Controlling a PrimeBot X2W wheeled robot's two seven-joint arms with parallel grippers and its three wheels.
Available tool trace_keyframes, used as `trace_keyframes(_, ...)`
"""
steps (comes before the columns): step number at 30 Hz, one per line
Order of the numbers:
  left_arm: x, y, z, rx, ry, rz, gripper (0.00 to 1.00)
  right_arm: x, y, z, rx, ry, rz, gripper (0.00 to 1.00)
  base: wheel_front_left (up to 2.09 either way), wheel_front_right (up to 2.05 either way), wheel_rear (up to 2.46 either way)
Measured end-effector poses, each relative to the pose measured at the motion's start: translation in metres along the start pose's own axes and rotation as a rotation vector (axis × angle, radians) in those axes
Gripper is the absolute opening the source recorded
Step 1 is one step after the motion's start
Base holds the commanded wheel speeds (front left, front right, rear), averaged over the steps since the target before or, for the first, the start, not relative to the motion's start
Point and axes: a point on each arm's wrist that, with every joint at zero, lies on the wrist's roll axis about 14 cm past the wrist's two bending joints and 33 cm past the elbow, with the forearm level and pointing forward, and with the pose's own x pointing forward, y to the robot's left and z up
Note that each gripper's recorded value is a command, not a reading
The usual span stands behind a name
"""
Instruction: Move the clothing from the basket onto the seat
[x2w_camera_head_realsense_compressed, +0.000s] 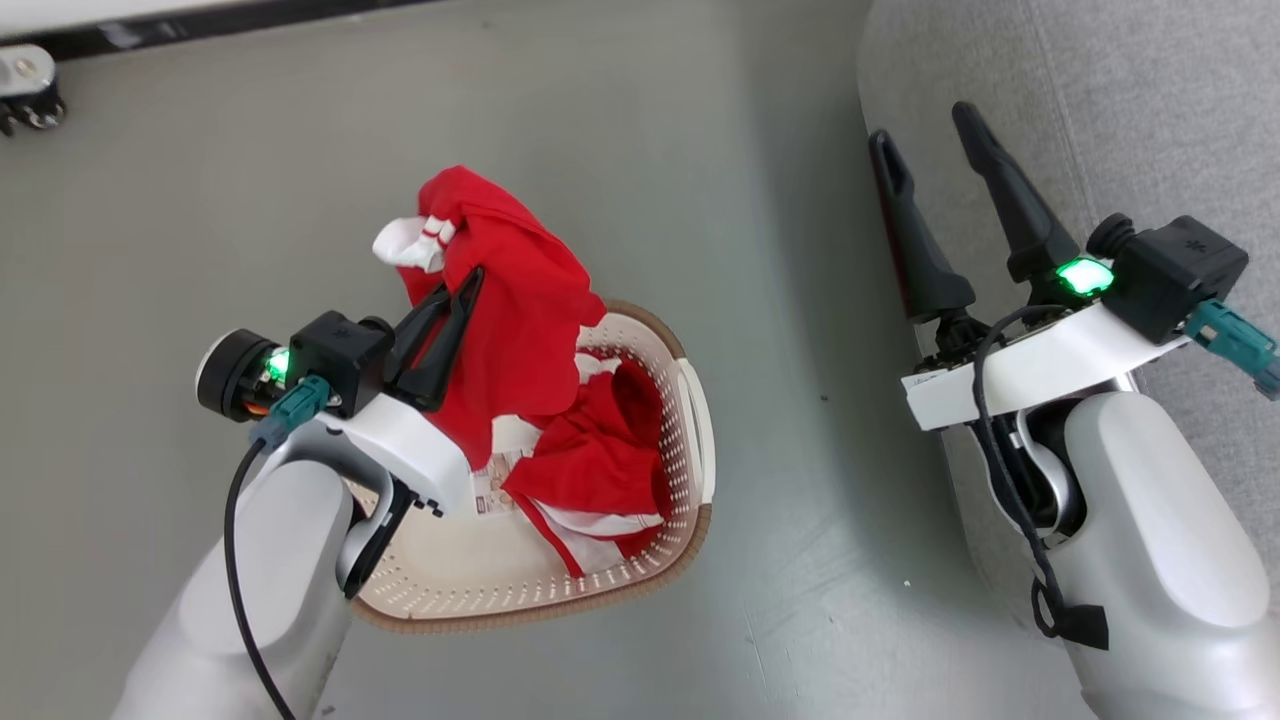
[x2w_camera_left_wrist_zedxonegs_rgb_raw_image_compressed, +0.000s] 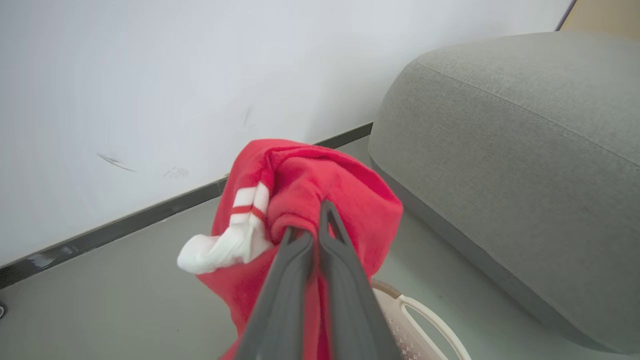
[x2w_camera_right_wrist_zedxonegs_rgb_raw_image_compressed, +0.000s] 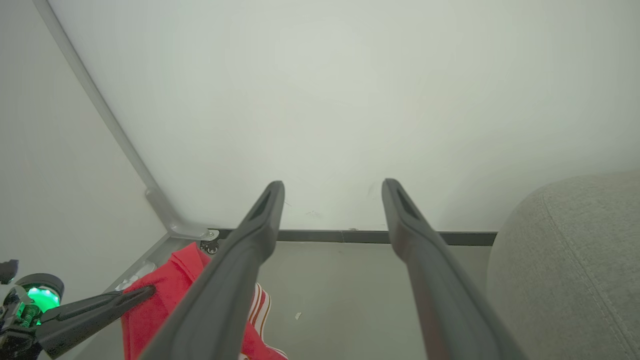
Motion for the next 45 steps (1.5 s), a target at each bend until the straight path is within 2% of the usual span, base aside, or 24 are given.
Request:
trace_keyframes(6, -0.011, 0.000, 0.031, 0.010, -0.075, 0.019, 0.00, -0.007, 0.016, 0.004, 0.003, 0.010, 0.042, 1.00, 0.00, 0.00, 0.00)
trace_keyframes(10, -0.019, -0.002, 0.051, 0.023, -0.119, 0.025, 0.00, -0.016, 0.040, -0.004, 0.003, 0.050, 0.117, 1.00, 0.00, 0.00, 0.00)
trace_keyframes(15, -0.031, -0.005, 0.065, 0.041, -0.147, 0.035, 0.00, -0.018, 0.058, 0.005, 0.002, 0.038, 0.171, 1.00, 0.00, 0.00, 0.00)
trace_keyframes(22, -0.043, -0.012, 0.095, 0.078, -0.211, 0.032, 0.00, -0.035, 0.083, -0.003, 0.043, 0.082, 0.234, 1.00, 0.00, 0.00, 0.00)
trace_keyframes(38, -0.069, -0.037, 0.126, 0.182, -0.266, -0.017, 0.00, -0.054, 0.126, 0.000, 0.068, 0.116, 0.378, 1.00, 0.00, 0.00, 0.00)
trace_keyframes(45, -0.079, -0.051, 0.134, 0.223, -0.280, -0.052, 0.00, -0.071, 0.142, -0.013, 0.084, 0.176, 0.444, 1.00, 0.00, 0.00, 0.00)
